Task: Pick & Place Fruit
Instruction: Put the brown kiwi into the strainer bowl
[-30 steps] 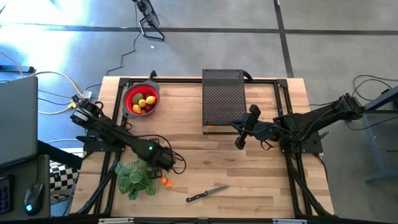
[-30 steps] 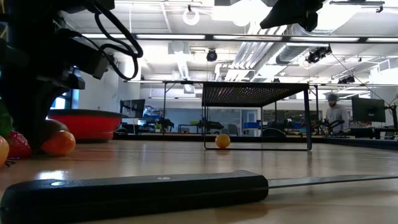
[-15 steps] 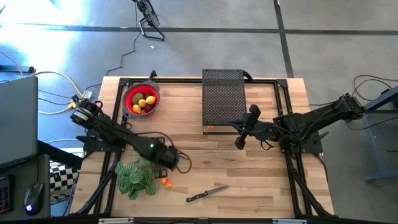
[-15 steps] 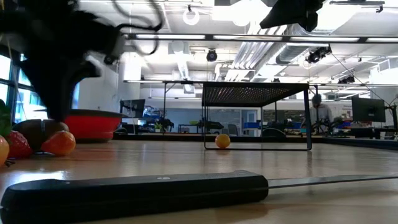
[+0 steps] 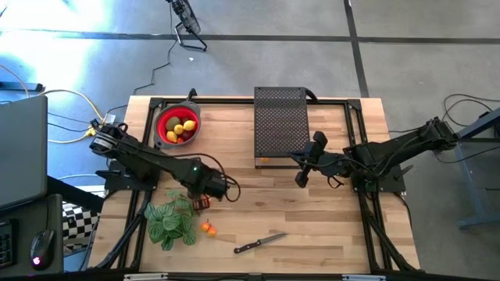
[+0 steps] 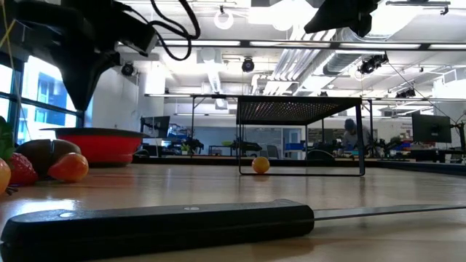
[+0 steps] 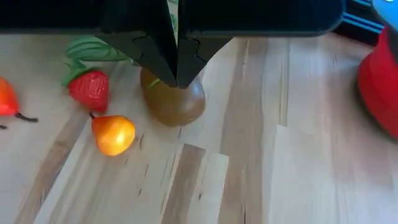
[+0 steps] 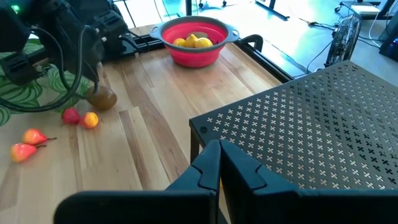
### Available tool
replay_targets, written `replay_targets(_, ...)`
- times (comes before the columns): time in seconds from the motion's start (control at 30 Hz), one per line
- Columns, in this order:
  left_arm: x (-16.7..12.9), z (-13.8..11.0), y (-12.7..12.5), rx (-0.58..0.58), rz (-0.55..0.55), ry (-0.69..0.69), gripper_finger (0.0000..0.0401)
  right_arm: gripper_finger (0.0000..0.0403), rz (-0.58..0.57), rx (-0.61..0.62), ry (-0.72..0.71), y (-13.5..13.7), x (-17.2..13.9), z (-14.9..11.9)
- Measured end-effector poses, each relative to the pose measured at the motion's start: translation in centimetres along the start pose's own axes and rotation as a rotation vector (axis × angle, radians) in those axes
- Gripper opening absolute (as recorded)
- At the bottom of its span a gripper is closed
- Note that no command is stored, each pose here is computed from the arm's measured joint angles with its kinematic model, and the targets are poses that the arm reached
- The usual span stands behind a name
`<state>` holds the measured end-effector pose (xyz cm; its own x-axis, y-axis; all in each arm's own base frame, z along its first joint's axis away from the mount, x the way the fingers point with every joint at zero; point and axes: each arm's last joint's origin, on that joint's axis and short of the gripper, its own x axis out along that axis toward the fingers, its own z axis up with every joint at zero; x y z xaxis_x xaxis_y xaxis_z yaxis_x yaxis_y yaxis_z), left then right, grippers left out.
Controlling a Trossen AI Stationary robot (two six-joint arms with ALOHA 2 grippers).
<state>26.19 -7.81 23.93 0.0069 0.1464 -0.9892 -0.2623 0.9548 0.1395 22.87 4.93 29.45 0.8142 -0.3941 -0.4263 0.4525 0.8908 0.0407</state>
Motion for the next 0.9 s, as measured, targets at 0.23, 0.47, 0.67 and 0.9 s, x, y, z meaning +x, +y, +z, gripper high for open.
replay_targets(0.23,0.1,0.1,0.6,-0.127,0.035,0.006,0.0017,0.0003,-0.001,-0.001,0.0,0.0,0.0,0.0)
replay_targets(0.47,0.2,0.1,1.5,-0.241,0.017,0.081,0.0128,0.0003,-0.001,-0.003,0.003,0.0,0.0,0.0)
replay_targets(0.67,0.2,0.1,1.5,-0.248,-0.002,0.096,0.0263,0.0003,-0.002,-0.005,0.005,0.0,0.0,-0.1)
replay_targets(0.9,0.2,0.1,1.5,-0.311,0.004,0.1,0.0367,0.0003,-0.004,-0.008,0.009,0.0,0.0,-0.1)
